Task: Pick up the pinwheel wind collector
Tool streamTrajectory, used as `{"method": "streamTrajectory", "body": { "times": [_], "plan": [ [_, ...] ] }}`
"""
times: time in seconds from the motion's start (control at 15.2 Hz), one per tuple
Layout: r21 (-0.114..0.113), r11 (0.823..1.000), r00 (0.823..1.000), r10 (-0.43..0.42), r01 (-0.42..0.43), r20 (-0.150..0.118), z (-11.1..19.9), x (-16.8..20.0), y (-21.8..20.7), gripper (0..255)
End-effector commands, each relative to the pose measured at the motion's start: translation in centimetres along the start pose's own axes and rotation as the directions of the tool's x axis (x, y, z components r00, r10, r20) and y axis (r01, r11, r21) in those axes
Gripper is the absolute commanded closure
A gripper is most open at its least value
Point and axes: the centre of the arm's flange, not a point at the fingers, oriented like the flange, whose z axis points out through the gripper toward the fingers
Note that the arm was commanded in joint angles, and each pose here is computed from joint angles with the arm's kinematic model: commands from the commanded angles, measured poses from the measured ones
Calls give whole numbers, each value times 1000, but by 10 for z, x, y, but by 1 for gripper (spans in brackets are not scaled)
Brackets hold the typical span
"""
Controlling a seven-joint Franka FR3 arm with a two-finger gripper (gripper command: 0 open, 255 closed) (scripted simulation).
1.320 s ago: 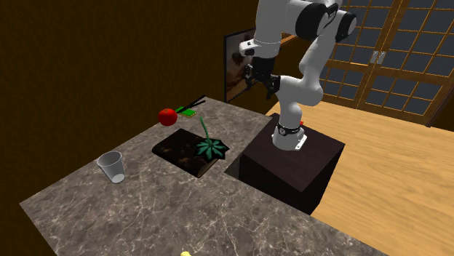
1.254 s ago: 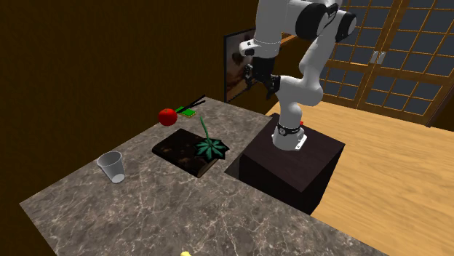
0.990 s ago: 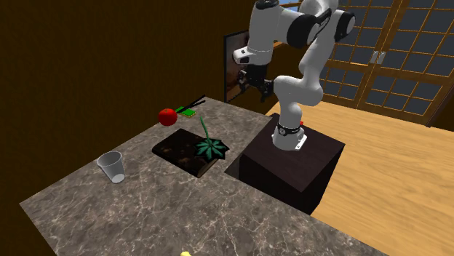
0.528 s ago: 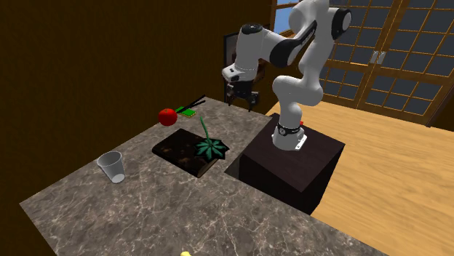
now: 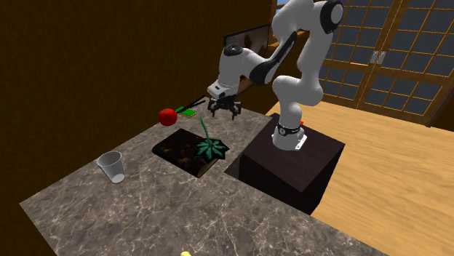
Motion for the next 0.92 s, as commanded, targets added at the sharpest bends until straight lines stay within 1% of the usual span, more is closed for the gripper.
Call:
{"method": "streamTrajectory", "body": {
  "times": [0.0, 0.2, 0.33, 0.46, 0.53, 0.86],
  "plan": [
    [-15, 997, 997, -79, 79, 2, 23, -1, 10, 0],
    [-34, 981, 982, -188, 189, 10, 55, 2, 31, 0],
    [-45, 964, 966, -260, 260, 16, 75, 5, 45, 0],
    [-57, 942, 944, -330, 331, 22, 96, 8, 59, 0],
    [-59, 938, 939, -342, 343, 24, 99, 9, 62, 0],
    [-59, 938, 939, -342, 343, 24, 125, 15, 58, 0]
  ]
}}
